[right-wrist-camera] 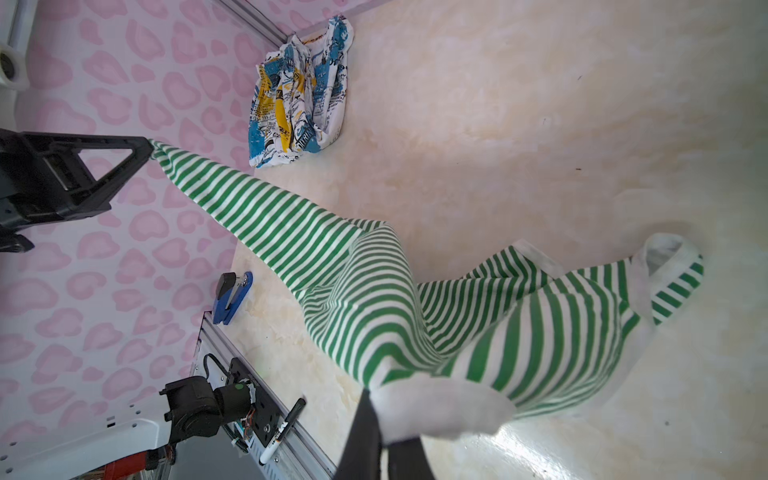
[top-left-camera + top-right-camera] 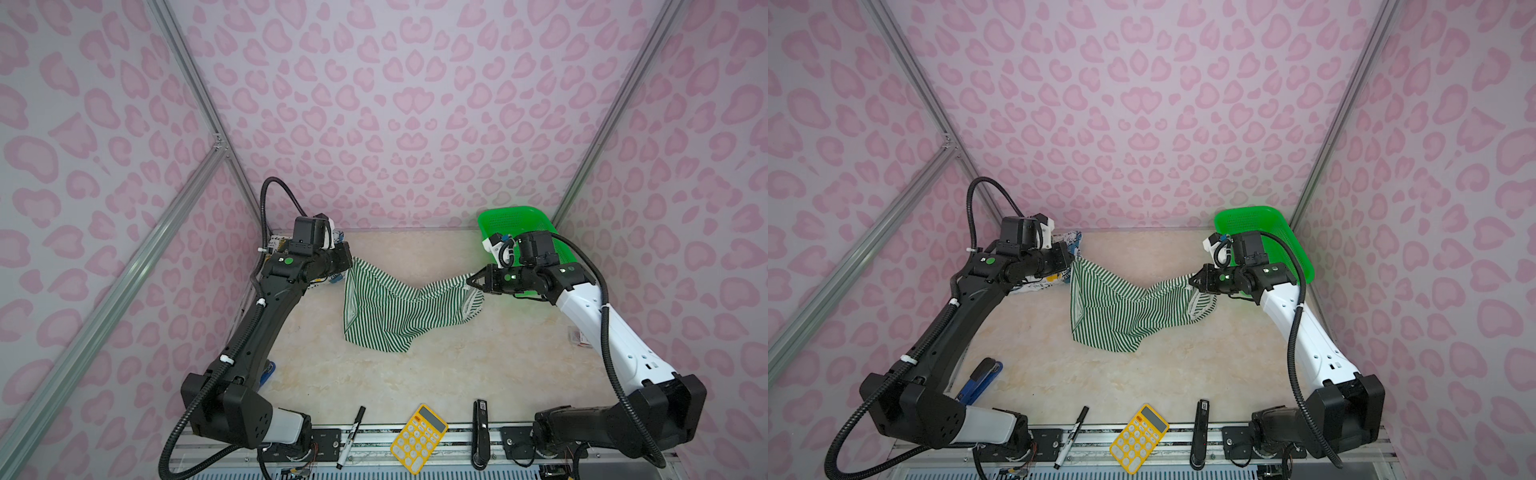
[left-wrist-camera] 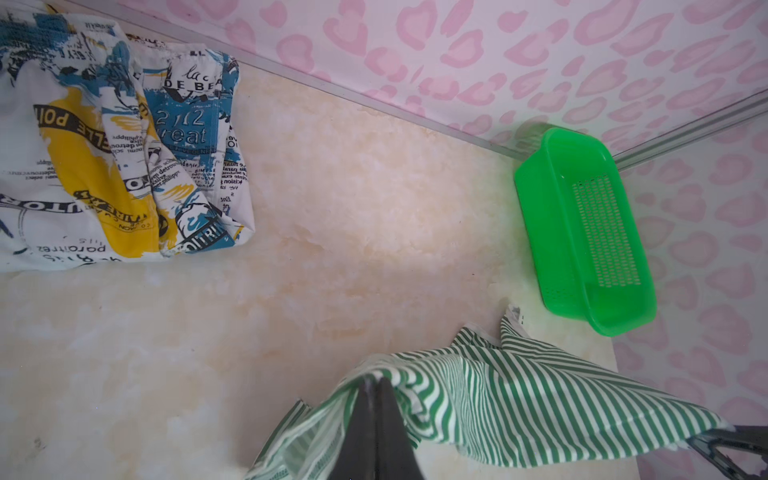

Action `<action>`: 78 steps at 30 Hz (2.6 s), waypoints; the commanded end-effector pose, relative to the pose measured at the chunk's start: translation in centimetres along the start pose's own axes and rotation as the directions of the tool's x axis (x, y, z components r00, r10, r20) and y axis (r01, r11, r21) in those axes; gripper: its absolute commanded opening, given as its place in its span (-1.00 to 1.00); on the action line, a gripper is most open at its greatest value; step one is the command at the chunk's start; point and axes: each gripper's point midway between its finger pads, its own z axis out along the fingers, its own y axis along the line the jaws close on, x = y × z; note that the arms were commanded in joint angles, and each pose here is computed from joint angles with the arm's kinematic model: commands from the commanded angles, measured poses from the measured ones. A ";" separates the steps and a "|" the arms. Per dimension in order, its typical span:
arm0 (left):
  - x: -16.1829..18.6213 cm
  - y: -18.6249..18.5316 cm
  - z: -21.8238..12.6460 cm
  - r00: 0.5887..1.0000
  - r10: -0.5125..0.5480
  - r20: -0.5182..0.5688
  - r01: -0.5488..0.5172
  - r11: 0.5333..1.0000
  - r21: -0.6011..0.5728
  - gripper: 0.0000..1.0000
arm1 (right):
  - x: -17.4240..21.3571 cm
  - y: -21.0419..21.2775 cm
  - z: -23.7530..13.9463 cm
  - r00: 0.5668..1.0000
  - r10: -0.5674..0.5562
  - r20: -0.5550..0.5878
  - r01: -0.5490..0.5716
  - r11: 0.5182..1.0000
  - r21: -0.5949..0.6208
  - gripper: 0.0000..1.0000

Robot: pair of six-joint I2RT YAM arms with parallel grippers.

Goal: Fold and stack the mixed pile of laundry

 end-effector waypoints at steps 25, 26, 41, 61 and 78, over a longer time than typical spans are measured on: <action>12.2 4.6 4.5 0.971 -0.045 -0.233 0.053 0.998 0.029 -0.94 | 15.1 -8.7 9.7 0.945 0.237 -0.224 -0.178 0.951 0.254 -0.02; 12.2 4.7 4.6 0.971 -0.047 -0.234 0.055 0.998 0.029 -0.94 | 15.2 -9.1 9.9 0.947 0.239 -0.214 -0.179 0.947 0.267 -0.05; 11.3 5.0 3.8 0.978 -0.032 -0.208 0.030 0.999 -0.009 -0.94 | 12.3 -10.9 7.6 0.983 0.121 -0.138 -0.051 0.902 0.429 -0.91; 11.5 5.1 4.0 0.974 -0.028 -0.226 0.026 1.000 -0.015 -0.94 | 12.5 -11.4 10.9 0.983 0.129 -0.129 -0.079 0.939 0.335 -0.24; 9.6 4.5 2.3 0.985 -0.016 -0.169 0.011 1.000 -0.026 -0.94 | 10.6 -8.0 6.8 0.985 0.107 -0.138 -0.060 0.949 0.309 -1.00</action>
